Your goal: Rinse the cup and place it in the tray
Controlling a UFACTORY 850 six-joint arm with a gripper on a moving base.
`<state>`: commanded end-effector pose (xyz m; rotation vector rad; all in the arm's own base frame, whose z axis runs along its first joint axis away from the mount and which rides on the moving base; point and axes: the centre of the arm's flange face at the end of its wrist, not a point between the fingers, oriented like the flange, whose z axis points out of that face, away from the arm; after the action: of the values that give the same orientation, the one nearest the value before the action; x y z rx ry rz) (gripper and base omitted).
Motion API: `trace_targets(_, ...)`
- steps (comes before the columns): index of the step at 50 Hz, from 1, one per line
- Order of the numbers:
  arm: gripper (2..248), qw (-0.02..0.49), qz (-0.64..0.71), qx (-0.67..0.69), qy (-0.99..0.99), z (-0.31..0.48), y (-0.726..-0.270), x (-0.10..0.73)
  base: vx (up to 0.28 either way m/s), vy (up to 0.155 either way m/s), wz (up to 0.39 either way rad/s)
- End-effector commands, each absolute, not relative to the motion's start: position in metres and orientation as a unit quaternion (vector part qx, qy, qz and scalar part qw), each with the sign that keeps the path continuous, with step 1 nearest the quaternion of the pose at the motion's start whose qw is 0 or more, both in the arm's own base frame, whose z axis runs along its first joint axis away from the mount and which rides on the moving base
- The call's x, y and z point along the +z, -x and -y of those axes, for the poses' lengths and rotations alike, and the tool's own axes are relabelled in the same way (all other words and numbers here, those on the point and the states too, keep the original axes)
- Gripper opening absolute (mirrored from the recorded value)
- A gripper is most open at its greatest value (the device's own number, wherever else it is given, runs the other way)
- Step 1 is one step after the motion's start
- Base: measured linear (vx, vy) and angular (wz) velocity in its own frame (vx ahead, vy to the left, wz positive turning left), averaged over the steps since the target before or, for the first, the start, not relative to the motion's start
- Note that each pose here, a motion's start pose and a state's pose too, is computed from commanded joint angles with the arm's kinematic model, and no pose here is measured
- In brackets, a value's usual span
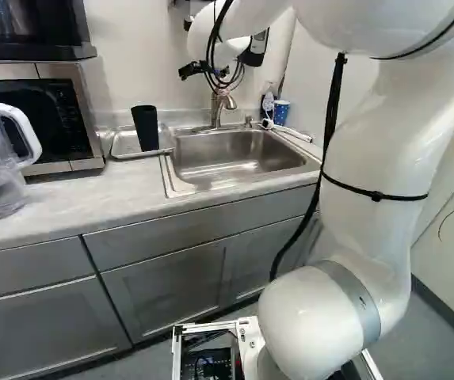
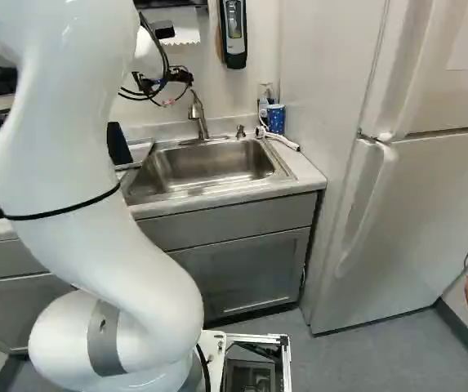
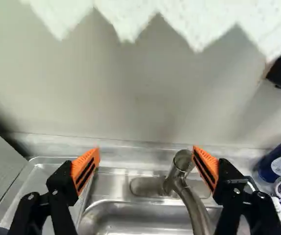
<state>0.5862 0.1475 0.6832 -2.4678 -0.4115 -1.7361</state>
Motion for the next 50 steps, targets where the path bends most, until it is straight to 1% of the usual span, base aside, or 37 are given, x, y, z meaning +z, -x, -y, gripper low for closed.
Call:
trace_targets(27,247,0.058,0.151,-0.563,0.811,-0.157,-0.536,0.684,0.000,0.000,0.000)
trace_targets(50,247,0.053,0.160,-0.515,0.841,-0.153,-0.505,0.675,0.000,0.000,0.000)
